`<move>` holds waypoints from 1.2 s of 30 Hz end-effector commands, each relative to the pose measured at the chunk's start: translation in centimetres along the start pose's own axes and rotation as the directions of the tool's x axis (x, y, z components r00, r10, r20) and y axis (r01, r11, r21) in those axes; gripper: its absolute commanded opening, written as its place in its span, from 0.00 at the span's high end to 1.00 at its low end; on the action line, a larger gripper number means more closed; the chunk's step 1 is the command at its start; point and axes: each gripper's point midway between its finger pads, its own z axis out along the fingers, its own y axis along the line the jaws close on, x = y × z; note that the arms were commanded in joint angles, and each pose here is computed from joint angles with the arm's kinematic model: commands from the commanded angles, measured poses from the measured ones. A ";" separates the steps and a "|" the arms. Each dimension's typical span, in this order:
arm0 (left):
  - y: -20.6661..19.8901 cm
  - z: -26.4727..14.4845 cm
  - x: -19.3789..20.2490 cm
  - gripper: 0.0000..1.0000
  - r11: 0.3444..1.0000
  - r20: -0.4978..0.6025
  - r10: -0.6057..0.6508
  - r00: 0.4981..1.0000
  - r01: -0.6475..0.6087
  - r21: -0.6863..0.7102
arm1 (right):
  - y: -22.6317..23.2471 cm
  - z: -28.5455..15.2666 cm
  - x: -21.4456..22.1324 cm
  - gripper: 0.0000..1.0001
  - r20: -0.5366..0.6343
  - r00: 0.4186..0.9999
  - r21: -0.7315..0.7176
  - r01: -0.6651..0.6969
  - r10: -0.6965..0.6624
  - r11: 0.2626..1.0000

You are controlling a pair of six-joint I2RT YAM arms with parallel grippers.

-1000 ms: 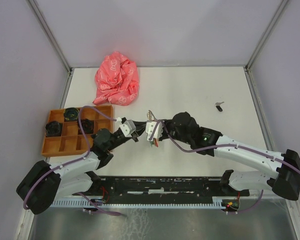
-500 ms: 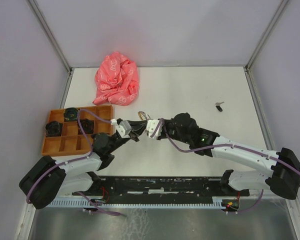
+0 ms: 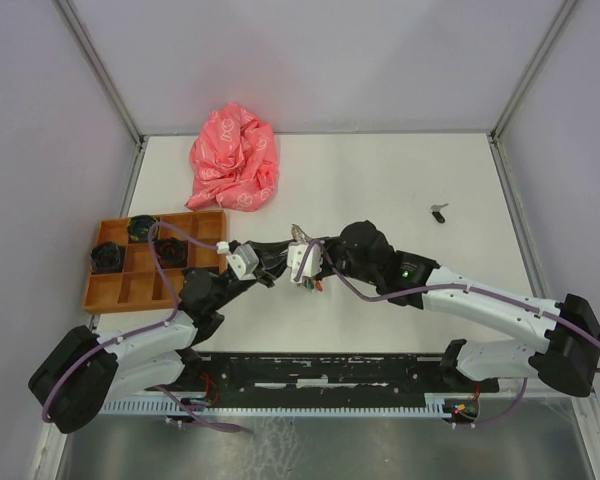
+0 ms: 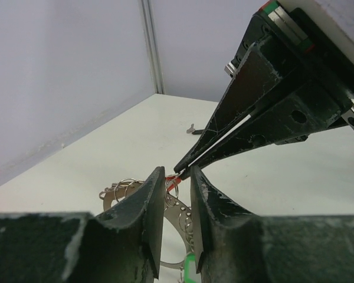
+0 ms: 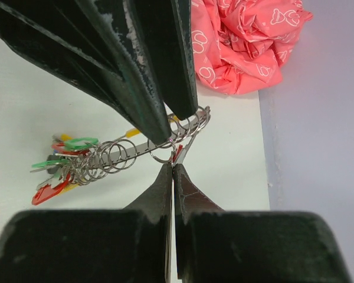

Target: Put the keys on the keyring

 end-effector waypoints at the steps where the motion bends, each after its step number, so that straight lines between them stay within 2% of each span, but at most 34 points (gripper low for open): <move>1: -0.5 -0.3 0.4 0.67 0.999 -0.034 0.029 0.999 -0.028 0.028 | -3.4 -0.6 -2.5 0.99 0.029 0.997 0.055 0.067 -0.069 0.996; 5: -1.1 -0.2 1.5 0.60 0.996 -0.090 0.040 0.995 -0.033 0.077 | -3.1 -0.5 -2.6 0.99 0.021 0.995 0.021 0.093 -0.094 0.995; 10: -0.7 -0.2 2.7 0.58 0.995 -0.147 0.070 0.987 -0.060 0.076 | -2.8 -0.4 -2.5 0.99 0.012 0.994 -0.009 0.109 -0.109 0.994; 21: 0.0 1.0 2.7 0.58 0.997 -0.155 0.061 0.986 -0.053 0.055 | -2.4 -0.5 -2.8 0.99 0.030 0.993 -0.028 0.118 -0.117 0.993; 36: -0.5 1.8 3.2 0.66 0.995 -0.176 0.045 0.983 -0.029 0.094 | -2.1 -0.8 -3.4 0.99 0.069 0.991 -0.044 0.122 -0.119 0.992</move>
